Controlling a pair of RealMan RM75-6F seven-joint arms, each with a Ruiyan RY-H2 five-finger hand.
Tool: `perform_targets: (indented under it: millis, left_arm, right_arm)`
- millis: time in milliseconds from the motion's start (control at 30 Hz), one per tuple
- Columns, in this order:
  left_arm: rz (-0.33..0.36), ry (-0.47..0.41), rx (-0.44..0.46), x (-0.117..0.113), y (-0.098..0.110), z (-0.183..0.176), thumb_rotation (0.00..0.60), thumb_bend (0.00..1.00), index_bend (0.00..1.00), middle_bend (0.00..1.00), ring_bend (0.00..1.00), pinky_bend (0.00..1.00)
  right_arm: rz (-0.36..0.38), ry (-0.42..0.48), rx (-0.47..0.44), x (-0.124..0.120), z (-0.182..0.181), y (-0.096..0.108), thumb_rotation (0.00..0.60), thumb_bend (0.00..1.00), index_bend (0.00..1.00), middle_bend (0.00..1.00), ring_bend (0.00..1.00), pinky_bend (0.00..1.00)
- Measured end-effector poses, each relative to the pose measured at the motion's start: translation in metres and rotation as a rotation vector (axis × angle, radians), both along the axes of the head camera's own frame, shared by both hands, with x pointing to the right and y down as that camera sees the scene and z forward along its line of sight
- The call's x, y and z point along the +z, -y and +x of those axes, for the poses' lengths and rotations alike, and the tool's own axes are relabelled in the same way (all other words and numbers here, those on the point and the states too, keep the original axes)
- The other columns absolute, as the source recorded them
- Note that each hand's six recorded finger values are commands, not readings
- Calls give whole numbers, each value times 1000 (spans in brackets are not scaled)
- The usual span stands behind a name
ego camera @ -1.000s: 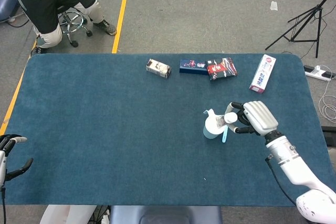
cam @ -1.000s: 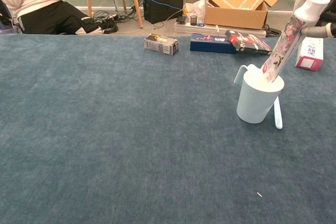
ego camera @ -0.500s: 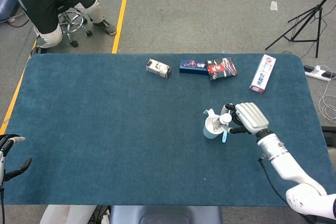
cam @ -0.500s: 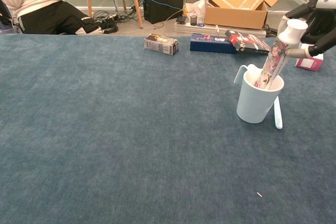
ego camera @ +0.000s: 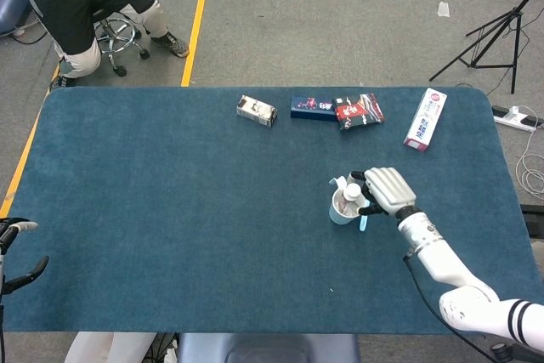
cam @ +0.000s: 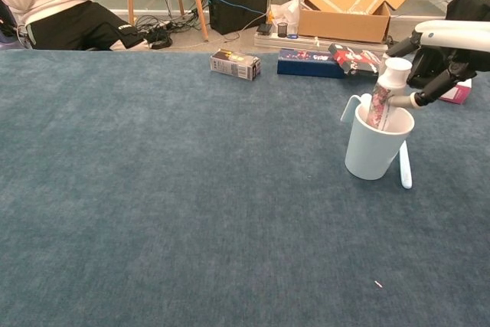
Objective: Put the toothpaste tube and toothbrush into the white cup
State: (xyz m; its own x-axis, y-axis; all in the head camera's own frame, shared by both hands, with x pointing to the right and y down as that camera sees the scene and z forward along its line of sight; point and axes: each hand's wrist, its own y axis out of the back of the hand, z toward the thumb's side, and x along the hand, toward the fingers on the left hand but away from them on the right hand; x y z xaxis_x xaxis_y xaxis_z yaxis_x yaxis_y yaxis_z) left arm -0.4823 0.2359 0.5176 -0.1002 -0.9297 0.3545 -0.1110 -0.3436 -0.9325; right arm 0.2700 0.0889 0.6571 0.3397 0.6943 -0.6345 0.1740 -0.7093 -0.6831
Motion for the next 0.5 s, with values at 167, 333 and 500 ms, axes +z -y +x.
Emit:
perform_targets:
  millis: [167, 333, 500]
  left_arm:
    - [1, -1, 1, -1, 0, 1, 600, 219, 330, 299, 213, 271]
    - [4, -2, 2, -1, 0, 1, 600, 219, 329, 299, 213, 271]
    - [5, -2, 1, -2, 0, 1, 600, 218, 329, 299, 213, 271]
  right_arm:
    - [-10, -5, -4, 7, -4, 0, 600, 234, 671, 1000, 977, 1000]
    - [-16, -9, -9, 11, -8, 0, 600, 231, 671, 1000, 977, 1000]
    - [-21, -6, -9, 14, -10, -1, 600, 219, 668, 1000, 977, 1000]
